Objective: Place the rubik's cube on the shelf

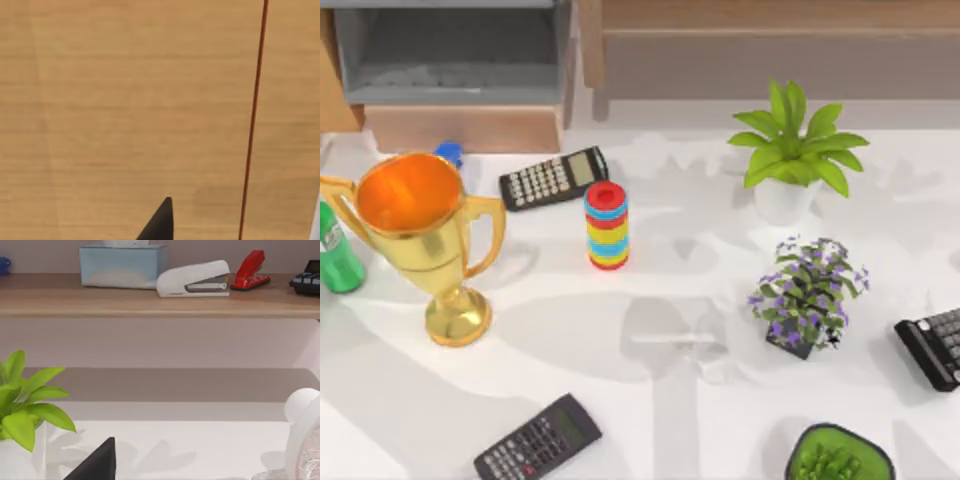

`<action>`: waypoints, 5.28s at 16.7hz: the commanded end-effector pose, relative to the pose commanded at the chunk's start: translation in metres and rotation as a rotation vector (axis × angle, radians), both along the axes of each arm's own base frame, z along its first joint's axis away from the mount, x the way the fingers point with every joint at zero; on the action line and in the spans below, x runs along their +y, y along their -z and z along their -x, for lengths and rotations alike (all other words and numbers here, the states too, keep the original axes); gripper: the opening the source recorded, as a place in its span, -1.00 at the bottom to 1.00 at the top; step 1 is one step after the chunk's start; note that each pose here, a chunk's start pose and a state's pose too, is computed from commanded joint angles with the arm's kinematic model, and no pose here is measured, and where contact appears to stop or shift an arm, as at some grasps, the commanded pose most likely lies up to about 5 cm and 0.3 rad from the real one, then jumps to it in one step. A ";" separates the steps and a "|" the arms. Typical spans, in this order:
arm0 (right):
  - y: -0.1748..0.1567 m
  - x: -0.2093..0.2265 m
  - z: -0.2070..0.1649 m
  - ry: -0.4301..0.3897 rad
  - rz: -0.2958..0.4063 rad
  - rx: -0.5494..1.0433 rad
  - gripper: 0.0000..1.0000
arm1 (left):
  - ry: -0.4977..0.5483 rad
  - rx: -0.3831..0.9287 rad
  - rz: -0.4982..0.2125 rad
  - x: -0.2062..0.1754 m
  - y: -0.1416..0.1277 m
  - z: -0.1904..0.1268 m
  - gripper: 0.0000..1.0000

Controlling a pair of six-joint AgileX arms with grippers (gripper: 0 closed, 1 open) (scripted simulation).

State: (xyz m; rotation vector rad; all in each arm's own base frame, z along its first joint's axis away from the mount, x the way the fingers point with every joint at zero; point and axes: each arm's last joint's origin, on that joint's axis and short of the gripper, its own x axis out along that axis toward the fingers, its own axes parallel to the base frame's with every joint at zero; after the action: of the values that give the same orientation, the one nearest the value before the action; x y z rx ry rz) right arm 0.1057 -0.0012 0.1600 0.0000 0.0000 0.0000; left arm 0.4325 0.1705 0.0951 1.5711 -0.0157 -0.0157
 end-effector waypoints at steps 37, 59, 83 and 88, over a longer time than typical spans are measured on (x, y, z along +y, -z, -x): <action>0.000 0.000 0.000 0.000 0.000 0.000 1.00 | 0.004 0.026 0.018 0.002 0.008 0.110 -1.00; 0.000 0.000 0.000 0.000 0.000 0.000 1.00 | 0.002 0.024 0.015 0.003 0.008 0.188 -0.70; 0.000 0.000 0.000 0.000 0.000 0.000 1.00 | 0.003 0.024 0.014 0.003 0.008 0.201 1.00; 0.000 0.000 0.000 0.000 0.000 0.000 1.00 | 0.006 0.026 0.016 0.003 0.008 0.206 1.00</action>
State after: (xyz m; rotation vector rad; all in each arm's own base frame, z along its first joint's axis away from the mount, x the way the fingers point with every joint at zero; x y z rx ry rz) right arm 0.1057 -0.0012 0.1600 0.0000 0.0000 0.0000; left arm 0.2269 0.1733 0.0868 1.5542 0.0002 -0.0409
